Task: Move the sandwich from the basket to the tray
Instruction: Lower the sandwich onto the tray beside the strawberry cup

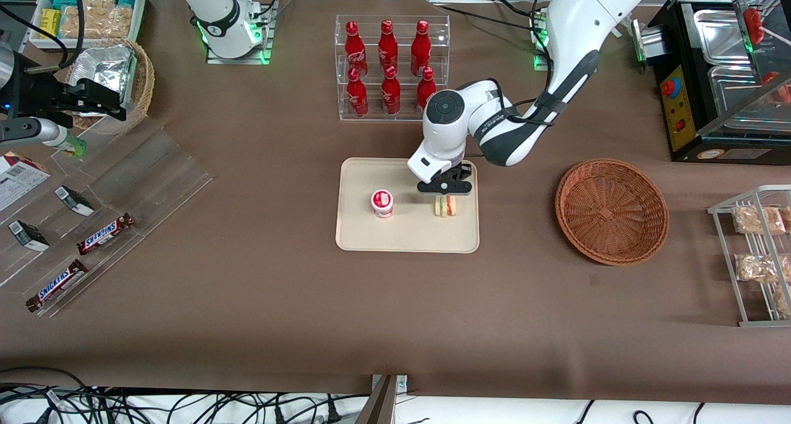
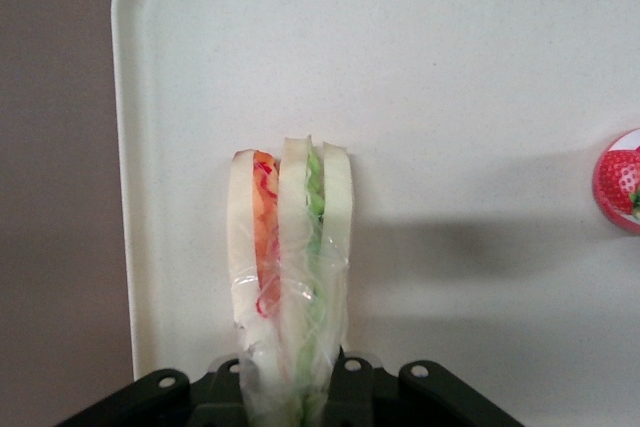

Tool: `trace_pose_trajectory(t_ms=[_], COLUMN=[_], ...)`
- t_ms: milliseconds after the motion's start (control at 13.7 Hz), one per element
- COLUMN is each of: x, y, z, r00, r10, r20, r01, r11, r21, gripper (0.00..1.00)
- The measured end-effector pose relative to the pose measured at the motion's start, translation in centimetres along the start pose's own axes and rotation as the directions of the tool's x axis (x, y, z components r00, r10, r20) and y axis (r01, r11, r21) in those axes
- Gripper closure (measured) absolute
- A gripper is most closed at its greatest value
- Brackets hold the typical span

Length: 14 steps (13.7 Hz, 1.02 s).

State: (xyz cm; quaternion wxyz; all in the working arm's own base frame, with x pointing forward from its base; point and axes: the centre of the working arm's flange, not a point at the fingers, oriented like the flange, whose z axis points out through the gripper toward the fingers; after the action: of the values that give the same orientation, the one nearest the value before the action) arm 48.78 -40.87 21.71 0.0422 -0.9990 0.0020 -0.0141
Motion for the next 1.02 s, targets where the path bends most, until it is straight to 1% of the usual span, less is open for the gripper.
trace_pose_trajectory(t_ms=[366, 439, 512, 732, 805, 951, 1024], x=[0.1, 0.1, 0.0, 0.1, 0.4, 1.6, 2.5], y=[0.4, 0.4, 0.5, 0.8, 0.8, 0.6, 0.1], z=[0.5, 0.5, 0.5, 0.3, 0.0, -1.9, -3.6], r00=[1.000, 1.000, 1.000, 0.999, 0.998, 0.992, 0.986], r10=[-0.019, -0.027, -0.028, -0.037, -0.053, -0.108, -0.148], r20=[0.006, 0.007, 0.003, -0.025, -0.032, -0.062, -0.080], r01=[0.019, 0.027, 0.028, 0.037, 0.053, 0.107, 0.149], r11=[1.000, 1.000, 1.000, 0.999, 0.999, 0.994, 0.989], r21=[-0.004, -0.004, -0.003, 0.005, 0.000, -0.009, 0.005], gripper=[0.81, 0.77, 0.67, 0.39, 0.26, 0.09, 0.00])
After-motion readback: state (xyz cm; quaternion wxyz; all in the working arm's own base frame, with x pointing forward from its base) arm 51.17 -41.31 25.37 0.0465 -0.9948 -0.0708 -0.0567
